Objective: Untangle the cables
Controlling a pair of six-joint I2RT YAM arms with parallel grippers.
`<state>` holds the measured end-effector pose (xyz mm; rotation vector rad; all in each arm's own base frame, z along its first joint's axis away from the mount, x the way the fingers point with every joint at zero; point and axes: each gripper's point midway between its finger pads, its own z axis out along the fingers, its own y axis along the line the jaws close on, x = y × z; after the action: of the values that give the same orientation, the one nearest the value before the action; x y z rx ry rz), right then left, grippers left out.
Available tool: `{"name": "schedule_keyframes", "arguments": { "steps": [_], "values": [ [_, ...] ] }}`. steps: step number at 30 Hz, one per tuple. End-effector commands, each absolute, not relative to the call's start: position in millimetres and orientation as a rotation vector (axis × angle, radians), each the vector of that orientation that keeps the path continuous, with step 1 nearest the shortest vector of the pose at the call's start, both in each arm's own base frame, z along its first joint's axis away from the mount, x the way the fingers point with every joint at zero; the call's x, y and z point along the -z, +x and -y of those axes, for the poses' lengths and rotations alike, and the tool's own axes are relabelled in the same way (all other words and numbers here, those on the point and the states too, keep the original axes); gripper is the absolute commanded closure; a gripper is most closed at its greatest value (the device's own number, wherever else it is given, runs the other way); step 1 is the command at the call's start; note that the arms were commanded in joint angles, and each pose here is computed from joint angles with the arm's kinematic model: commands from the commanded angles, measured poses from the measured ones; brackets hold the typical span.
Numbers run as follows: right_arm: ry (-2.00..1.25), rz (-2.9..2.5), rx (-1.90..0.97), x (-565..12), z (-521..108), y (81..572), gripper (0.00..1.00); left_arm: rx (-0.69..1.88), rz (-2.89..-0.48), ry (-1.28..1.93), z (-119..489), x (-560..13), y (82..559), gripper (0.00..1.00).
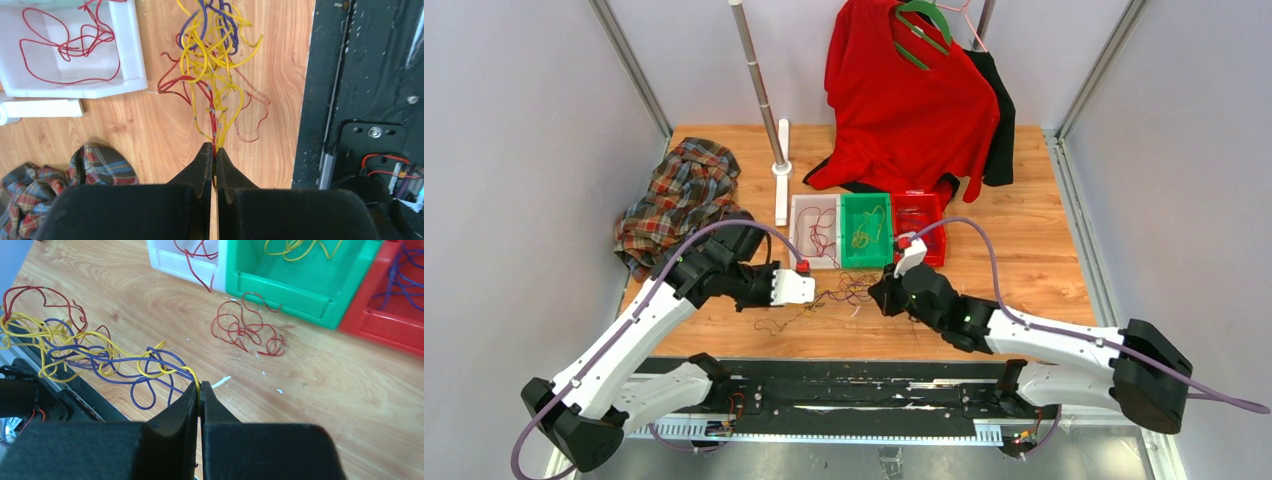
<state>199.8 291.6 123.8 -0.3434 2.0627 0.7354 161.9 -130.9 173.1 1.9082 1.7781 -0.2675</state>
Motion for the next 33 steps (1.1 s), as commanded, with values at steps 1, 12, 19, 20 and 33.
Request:
{"name": "schedule_keyframes", "arguments": {
  "steps": [1,12,19,20,33],
  "values": [
    [-0.272,-2.132,-0.489,-102.7,-237.6,204.7,0.99,0.025,-1.761,2.006,96.4,-162.0,166.5,0.99],
    [-0.112,-2.151,-0.326,-110.3,-169.3,212.9,1.00,-0.249,-1.716,2.209,48.7,-126.3,162.1,0.99],
    [-0.128,-2.171,-0.287,-113.6,-166.2,215.6,0.99,-0.214,-1.699,2.182,56.3,-134.6,163.3,1.00],
    [-0.132,-2.177,-0.280,-112.3,-165.4,214.9,0.99,-0.211,-1.694,2.180,57.2,-135.7,163.6,0.99],
    [-0.413,-1.988,-0.920,-167.4,-263.5,188.0,0.99,0.308,-1.789,1.842,131.8,-183.6,151.0,0.10]
  ]
}}
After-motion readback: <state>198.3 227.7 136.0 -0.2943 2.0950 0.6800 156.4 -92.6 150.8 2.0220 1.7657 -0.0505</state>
